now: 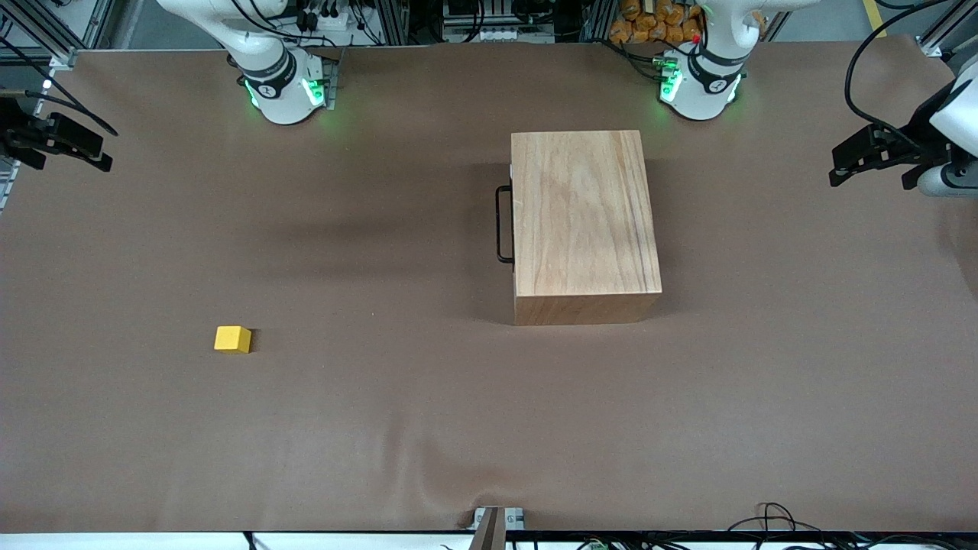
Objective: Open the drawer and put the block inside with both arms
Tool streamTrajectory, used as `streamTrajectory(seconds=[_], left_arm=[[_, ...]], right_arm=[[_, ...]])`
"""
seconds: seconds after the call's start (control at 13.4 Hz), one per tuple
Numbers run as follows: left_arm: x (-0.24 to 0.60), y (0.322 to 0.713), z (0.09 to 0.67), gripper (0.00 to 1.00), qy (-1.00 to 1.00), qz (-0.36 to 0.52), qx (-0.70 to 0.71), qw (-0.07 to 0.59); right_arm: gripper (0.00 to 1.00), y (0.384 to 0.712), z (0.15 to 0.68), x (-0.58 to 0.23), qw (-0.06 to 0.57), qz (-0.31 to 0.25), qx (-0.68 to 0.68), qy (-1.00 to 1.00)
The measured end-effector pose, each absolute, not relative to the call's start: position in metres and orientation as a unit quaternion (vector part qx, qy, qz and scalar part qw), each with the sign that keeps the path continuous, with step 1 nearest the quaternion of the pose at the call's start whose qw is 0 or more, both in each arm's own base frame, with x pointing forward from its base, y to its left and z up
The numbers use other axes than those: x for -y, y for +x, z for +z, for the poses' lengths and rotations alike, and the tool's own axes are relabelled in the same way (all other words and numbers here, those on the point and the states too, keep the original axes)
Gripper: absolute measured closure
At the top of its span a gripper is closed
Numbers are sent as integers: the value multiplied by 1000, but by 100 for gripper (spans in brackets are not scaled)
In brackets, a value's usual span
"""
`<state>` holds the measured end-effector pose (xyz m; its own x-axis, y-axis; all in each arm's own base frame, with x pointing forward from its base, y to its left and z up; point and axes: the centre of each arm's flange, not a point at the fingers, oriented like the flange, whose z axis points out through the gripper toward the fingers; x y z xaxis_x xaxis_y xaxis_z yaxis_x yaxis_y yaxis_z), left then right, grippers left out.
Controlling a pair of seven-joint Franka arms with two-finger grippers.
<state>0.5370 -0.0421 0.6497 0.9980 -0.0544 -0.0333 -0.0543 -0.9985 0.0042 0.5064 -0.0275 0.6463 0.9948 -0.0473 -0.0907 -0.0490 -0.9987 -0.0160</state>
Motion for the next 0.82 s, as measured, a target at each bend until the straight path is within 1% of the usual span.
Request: streamTrajectory(seconds=[0.3, 0.82], left_arm=[[42, 539, 647, 0, 999, -19, 27, 2], [63, 543, 625, 0, 997, -53, 47, 0]], right_arm=[[0, 507, 651, 15, 6, 41, -62, -997], [0, 507, 657, -4, 5, 34, -57, -998]])
